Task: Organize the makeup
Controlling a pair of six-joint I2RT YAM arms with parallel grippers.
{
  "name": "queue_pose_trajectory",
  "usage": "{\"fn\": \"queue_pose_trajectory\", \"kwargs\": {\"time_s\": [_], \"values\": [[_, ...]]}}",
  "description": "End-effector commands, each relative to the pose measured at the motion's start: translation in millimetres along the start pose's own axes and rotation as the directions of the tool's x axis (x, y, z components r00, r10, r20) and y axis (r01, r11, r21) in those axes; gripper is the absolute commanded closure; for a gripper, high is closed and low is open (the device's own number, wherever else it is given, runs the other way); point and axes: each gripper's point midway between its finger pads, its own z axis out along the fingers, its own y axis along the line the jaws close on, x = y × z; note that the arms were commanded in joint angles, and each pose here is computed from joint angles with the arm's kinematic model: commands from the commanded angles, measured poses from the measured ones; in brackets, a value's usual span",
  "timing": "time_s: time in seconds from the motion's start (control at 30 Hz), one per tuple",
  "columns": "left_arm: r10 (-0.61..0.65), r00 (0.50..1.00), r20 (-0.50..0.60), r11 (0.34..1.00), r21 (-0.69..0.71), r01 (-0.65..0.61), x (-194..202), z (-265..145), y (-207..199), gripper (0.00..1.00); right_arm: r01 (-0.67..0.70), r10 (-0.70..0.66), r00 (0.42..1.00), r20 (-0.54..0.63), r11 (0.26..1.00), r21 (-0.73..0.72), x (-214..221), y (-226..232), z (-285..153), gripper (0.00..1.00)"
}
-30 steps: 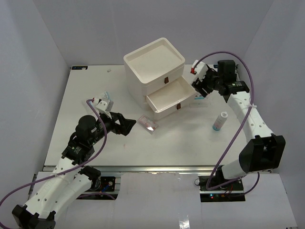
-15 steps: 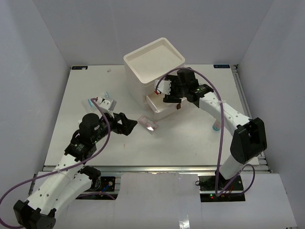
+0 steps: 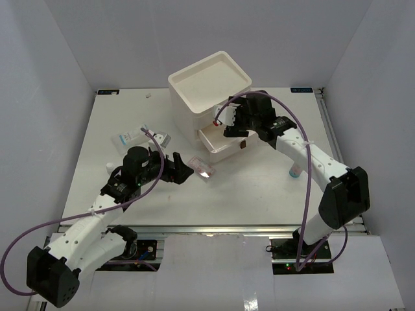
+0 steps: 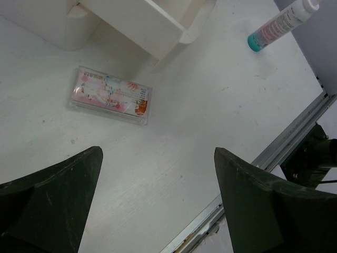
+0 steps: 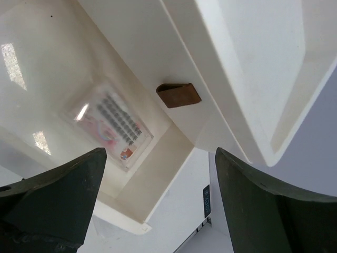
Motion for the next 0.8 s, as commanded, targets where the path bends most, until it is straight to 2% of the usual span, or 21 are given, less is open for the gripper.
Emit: {"fn": "queue_pose_trajectory", "kwargs": {"time_s": [0.0,0.13,0.23,0.27,0.37,0.4,0.47,0.53,0.57,0.67,0.77], "values": [[-0.088,0.996,-0.014,0.996,0.003,0.089,0.1,6.5,-1.6,0.02,-0.086,0.072,0.989,0.126,0.990,0.108,-35.6,-34.9,-43.6,0.10],[-0.210,0.975,-0.066,0.978,-0.026,0.209,11.1,16.2,0.9,0.02,-0.259,0.230,0.941,0.247,0.961,0.095,-51.2,-32.1,-79.6,0.10],[-0.306,0.949,-0.078,0.951,-0.082,0.300,17.2,23.2,7.8,0.02,-0.481,0.429,0.841,0.330,0.871,0.095,-45.9,-33.2,-101.1,0.10],[-0.328,0.941,-0.079,0.943,-0.093,0.320,18.0,25.4,8.9,0.04,-0.527,0.487,0.809,0.329,0.849,0.040,-44.3,-20.4,-100.6,0.10],[-0.429,0.898,-0.096,0.897,-0.164,0.410,24.8,39.5,16.9,0.19,-0.578,0.593,0.727,0.345,0.800,-0.158,-42.6,20.7,-116.3,0.10],[-0.457,0.884,-0.102,0.882,-0.185,0.434,27.3,44.1,18.4,0.20,-0.591,0.615,0.709,0.344,0.785,-0.185,-40.6,28.4,-118.4,0.10],[-0.536,0.838,-0.108,0.825,-0.280,0.491,39.2,57.0,29.3,0.21,-0.617,0.653,0.669,0.356,0.754,-0.224,-36.7,39.1,-123.6,0.10],[-0.591,0.805,-0.053,0.757,-0.379,0.531,33.2,66.7,40.4,0.18,-0.647,0.672,0.645,0.364,0.734,-0.209,-22.1,43.9,-128.3,0.10],[-0.617,0.786,-0.041,0.718,-0.437,0.542,42.7,67.4,48.6,0.17,-0.647,0.673,0.643,0.367,0.733,-0.211,-20.9,47.9,-128.9,0.10],[-0.660,0.750,0.040,0.601,-0.571,0.559,39.9,72.6,65.8,0.08,-0.679,0.687,0.628,0.365,0.713,-0.176,-2.7,45.7,-135.9,0.10],[-0.701,0.709,0.075,0.483,-0.682,0.549,43.1,80.6,76.6,0.02,-0.690,0.701,0.612,0.367,0.699,-0.187,3.0,47.9,-138.7,0.10]]}}
